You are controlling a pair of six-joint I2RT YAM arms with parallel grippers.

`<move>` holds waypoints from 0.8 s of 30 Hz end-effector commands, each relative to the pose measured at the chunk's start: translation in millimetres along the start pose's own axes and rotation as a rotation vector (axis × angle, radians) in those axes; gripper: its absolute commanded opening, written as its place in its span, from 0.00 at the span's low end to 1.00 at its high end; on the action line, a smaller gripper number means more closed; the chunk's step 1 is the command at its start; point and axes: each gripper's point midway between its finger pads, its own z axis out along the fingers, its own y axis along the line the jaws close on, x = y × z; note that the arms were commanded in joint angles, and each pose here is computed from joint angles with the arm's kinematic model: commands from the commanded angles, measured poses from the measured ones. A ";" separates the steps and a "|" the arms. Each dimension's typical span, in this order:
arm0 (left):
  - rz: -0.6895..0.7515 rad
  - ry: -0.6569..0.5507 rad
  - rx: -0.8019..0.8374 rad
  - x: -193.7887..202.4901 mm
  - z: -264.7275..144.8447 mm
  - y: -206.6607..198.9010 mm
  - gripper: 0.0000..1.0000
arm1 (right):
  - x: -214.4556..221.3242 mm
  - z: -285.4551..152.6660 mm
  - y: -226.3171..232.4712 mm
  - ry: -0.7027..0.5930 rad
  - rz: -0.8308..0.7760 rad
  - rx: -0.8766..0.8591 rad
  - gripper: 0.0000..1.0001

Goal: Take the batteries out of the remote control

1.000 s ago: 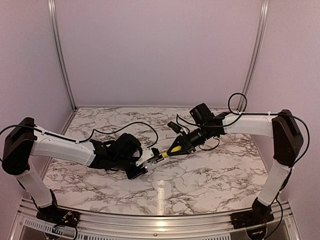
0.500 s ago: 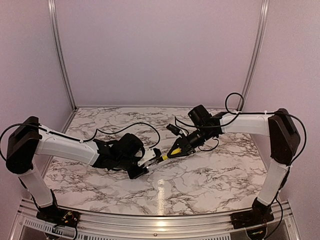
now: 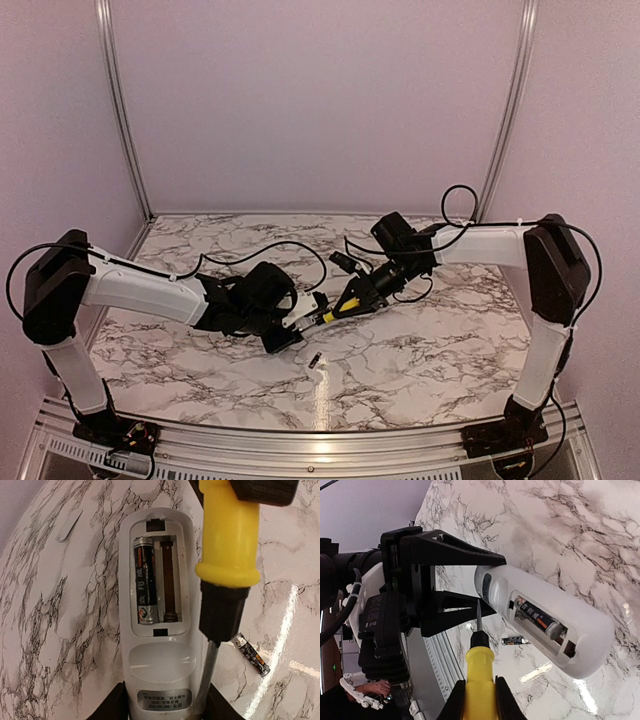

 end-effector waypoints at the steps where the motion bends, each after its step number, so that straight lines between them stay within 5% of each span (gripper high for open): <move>1: -0.002 0.006 0.000 -4.3 4.6 4.9 0.00 | -5.1 -0.2 -4.4 0.002 -0.014 0.014 0.00; 24: -0.065 0.031 -0.001 8.5 -1.2 8.0 0.00 | -14.6 -34.1 19.9 -0.115 -0.026 0.127 0.00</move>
